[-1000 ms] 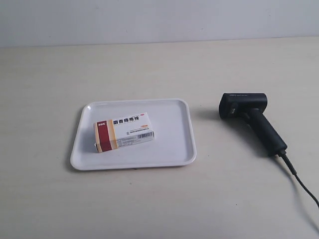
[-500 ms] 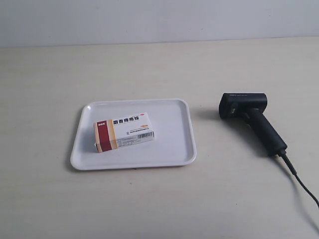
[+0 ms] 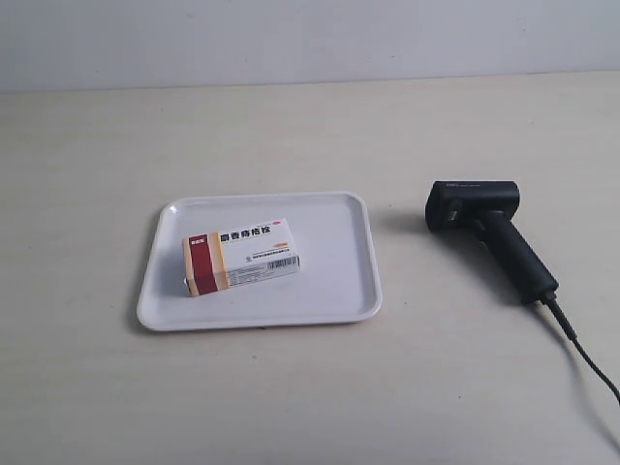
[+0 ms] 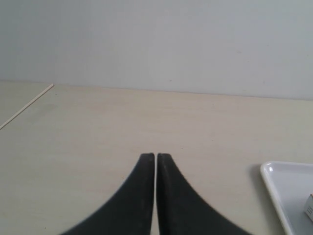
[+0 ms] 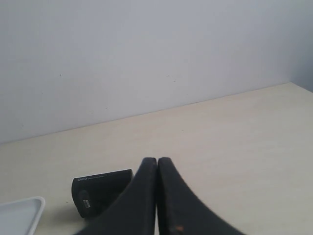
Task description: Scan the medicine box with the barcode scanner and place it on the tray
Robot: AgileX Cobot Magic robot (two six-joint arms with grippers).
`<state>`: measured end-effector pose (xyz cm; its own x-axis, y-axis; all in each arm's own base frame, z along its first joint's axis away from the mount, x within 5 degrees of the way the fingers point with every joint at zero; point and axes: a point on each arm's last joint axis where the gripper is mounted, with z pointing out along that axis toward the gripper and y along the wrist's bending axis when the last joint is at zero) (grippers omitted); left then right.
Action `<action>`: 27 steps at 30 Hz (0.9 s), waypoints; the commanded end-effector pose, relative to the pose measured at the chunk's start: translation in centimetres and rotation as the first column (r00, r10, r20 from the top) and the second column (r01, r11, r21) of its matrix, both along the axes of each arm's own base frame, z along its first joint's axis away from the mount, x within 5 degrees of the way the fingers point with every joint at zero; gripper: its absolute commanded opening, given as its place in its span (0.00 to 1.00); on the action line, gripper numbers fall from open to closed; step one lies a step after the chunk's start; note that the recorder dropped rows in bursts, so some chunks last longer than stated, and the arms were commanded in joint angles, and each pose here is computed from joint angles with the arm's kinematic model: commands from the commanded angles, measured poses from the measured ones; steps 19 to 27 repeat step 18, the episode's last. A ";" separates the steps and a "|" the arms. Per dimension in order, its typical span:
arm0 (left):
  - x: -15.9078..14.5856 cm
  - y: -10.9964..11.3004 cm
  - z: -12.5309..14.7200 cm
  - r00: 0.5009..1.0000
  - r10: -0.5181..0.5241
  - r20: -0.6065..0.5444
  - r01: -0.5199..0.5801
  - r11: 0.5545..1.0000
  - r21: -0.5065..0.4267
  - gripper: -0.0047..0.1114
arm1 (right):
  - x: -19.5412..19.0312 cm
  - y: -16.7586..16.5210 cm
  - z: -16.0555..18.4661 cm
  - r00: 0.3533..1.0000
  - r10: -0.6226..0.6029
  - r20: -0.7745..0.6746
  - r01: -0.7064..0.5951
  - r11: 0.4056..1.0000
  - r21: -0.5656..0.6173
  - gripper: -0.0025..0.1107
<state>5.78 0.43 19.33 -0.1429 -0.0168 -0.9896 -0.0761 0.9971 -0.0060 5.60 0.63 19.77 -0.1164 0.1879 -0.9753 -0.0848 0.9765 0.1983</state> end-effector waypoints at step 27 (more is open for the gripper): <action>0.0 -0.1 0.0 1.000 -0.007 0.006 0.007 1.000 -0.009 0.08 | 0.0 0.0 -0.1 1.000 -0.005 -0.001 0.005 1.000 -0.004 0.02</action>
